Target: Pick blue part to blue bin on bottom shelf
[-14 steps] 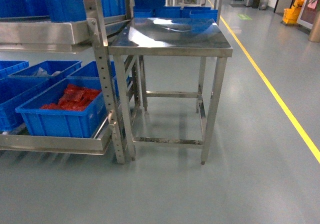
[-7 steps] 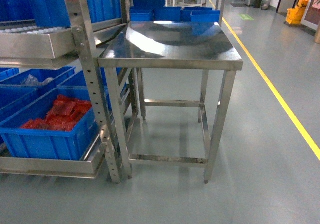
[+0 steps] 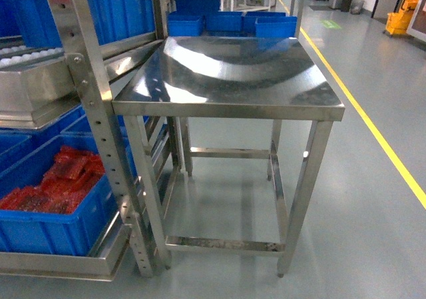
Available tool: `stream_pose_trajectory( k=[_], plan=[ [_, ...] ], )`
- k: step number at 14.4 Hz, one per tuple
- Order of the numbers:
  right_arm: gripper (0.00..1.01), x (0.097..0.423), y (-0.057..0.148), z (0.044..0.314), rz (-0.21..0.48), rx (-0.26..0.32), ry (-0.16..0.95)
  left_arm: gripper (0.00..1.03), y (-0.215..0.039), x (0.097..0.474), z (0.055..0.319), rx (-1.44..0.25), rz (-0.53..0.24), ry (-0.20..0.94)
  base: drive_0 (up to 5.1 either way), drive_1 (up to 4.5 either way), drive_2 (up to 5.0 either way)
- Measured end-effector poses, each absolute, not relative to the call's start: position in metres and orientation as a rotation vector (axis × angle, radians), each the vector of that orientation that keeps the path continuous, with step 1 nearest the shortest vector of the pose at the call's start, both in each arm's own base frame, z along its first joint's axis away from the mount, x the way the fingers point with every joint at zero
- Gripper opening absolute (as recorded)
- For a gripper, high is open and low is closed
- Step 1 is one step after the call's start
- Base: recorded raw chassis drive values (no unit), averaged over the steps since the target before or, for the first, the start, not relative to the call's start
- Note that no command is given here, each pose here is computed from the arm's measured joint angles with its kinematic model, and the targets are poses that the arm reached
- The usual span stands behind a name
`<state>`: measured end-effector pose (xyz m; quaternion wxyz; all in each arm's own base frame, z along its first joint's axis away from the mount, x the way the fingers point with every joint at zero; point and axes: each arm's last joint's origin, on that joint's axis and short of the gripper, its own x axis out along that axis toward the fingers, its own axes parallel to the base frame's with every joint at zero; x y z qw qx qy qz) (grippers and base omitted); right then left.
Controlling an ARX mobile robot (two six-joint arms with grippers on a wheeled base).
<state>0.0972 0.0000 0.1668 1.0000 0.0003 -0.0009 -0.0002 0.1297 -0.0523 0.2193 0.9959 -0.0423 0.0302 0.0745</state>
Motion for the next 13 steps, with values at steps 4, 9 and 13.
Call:
stream_pose_trajectory(
  k=[4,9,13],
  plan=[
    [0.98,0.0972,0.0000,0.1669,0.000,0.000,-0.003,0.43,-0.0523,0.1297,0.2192,-0.084,0.149,0.062,0.0,4.21,-4.3],
    [0.98,0.0972,-0.0001,0.1669,-0.002,0.000,-0.003,0.43,-0.0524,0.1303,0.2188,-0.082,0.148,0.065,0.0,0.82,-0.9],
    [0.98,0.0972,0.0000,0.1669,-0.001,0.001,-0.003,0.43,-0.0526,0.1300,0.2190,-0.083,0.146,0.063,-4.8,2.62,2.6]
  ],
)
